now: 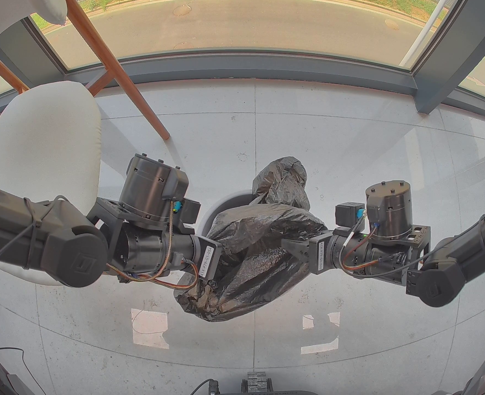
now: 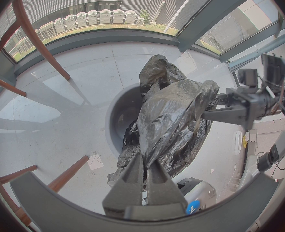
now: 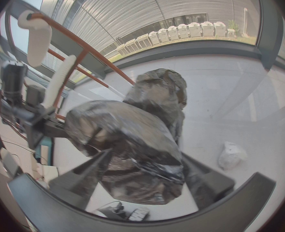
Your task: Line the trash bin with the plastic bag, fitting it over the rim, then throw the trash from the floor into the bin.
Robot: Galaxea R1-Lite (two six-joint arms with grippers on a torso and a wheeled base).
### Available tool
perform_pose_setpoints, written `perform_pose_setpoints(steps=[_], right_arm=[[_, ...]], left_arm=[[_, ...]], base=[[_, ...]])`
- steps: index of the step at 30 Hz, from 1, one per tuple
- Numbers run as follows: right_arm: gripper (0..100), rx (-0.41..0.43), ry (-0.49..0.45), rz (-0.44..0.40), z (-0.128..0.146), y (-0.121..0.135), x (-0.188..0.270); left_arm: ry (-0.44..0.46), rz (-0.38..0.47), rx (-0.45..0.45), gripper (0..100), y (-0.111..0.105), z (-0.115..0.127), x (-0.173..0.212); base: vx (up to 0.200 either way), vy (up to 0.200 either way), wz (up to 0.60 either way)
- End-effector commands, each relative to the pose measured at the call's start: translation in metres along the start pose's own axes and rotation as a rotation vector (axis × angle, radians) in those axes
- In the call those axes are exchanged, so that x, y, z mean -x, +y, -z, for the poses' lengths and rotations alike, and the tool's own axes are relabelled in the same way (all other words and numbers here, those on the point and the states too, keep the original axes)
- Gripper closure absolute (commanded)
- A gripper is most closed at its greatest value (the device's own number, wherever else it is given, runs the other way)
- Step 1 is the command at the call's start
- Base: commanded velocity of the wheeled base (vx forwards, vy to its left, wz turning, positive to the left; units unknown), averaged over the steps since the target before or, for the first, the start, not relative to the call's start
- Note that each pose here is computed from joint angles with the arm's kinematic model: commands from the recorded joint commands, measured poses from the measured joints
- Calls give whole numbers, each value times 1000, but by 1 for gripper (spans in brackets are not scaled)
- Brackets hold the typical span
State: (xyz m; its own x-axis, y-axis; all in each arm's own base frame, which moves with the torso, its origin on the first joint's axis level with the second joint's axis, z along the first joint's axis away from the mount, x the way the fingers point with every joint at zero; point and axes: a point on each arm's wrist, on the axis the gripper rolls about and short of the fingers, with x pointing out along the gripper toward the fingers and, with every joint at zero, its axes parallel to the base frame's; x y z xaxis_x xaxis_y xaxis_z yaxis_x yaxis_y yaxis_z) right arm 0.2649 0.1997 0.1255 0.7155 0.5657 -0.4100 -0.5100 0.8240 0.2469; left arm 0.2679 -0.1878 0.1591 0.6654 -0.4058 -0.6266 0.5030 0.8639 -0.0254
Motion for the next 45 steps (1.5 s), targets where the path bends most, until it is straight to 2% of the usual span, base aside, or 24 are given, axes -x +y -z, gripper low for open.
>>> perform_pose_setpoints(steps=[1, 3, 5, 9, 12, 15, 18, 20, 21, 27, 31, 45], right_arm=[[0, -63, -57, -144, -21, 21, 41], [0, -66, -77, -220, -32, 22, 68], [0, -71, -90, -231, -38, 18, 75], [0, -98, -204, -152, -71, -11, 71], [0, -117, -246, -93, -91, -36, 55], [0, -126, -249, -66, -97, -50, 29], [0, -127, -245, -65, -97, -52, 21], [0, -130, -217, -68, -93, -54, -3], [100, -128, -189, -69, -86, -54, -13], [100, -116, -94, -90, -58, -44, -46], [100, -104, -128, -120, -55, -37, -67], [100, -59, 101, -159, 19, -9, -85]], left_arm=[[11, 6, -6, 100, -1, 7, 7], [20, 9, -11, 100, -1, 13, 12], [25, 15, -18, 100, -3, 17, 14], [38, 40, -42, 100, -12, 26, 23], [58, 50, -52, 100, -15, 36, 24], [47, 55, -56, 100, -15, 41, 24], [38, 56, -60, 100, -15, 41, 24], [21, 55, -79, 100, -15, 40, 24], [21, 55, -79, 100, -15, 40, 24], [18, 55, -81, 100, -15, 39, 25], [13, 59, -81, 100, -15, 40, 29], [-2, 59, -72, 100, -15, 38, 33]], base=[[0, 0, 0], [0, 0, 0], [0, 0, 0], [0, 0, 0], [0, 0, 0], [0, 0, 0], [0, 0, 0], [0, 0, 0], [0, 0, 0], [0, 0, 0], [0, 0, 0], [0, 0, 0]])
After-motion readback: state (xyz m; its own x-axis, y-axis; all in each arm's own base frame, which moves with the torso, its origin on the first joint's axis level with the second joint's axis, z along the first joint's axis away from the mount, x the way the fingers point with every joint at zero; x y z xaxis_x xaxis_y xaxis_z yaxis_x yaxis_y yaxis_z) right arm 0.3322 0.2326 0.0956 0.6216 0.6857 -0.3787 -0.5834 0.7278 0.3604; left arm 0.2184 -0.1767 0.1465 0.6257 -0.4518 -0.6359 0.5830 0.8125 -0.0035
